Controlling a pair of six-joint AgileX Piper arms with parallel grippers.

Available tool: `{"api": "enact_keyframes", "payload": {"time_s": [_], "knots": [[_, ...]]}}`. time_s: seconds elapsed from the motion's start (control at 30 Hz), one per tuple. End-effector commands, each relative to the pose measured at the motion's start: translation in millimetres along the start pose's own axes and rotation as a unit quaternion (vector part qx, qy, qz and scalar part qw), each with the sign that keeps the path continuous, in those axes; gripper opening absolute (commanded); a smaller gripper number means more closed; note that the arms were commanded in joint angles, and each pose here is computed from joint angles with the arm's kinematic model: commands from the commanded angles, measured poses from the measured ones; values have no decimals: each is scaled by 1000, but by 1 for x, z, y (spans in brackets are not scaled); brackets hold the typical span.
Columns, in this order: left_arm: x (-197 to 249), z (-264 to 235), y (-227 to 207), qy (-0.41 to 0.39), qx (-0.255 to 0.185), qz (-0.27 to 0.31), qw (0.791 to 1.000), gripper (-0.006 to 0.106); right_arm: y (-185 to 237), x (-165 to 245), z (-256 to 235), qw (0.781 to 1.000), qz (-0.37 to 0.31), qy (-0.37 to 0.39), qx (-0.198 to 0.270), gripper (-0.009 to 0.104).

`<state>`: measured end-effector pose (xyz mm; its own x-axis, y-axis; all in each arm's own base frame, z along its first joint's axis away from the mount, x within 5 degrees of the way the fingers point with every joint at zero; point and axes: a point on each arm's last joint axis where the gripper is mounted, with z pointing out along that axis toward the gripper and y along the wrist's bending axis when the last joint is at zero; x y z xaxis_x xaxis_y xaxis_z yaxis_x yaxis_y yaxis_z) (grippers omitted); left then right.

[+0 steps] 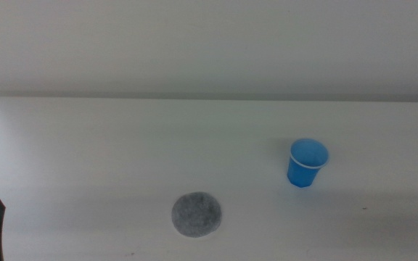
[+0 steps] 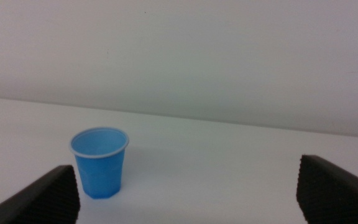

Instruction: Place an empty cup on a cup mat.

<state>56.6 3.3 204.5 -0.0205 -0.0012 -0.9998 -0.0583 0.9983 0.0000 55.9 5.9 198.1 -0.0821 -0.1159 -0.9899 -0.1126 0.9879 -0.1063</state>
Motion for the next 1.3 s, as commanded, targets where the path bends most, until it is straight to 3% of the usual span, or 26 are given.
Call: {"api": "enact_keyframes", "payload": {"time_s": [0.0,0.27,0.47,0.57,0.67,0.93,1.27], "knots": [[11,-1,0,-6,4,0,1000,94,1,5,-2,1000,-1,12,-1,93],[11,-1,0,-6,4,0,1000,94,0,-50,18,993,23,111,-43,93],[11,-1,0,-6,4,0,1000,94,14,-98,61,941,18,320,-107,93],[11,-1,0,-6,4,0,1000,94,23,-122,85,923,9,364,-123,93],[11,-1,0,-6,4,0,1000,94,31,-132,106,905,36,406,-123,93],[11,-1,0,-6,4,0,1000,94,39,-147,166,894,57,429,-114,93],[11,-1,0,-6,4,0,1000,94,36,-123,241,847,117,517,-42,93]]}}
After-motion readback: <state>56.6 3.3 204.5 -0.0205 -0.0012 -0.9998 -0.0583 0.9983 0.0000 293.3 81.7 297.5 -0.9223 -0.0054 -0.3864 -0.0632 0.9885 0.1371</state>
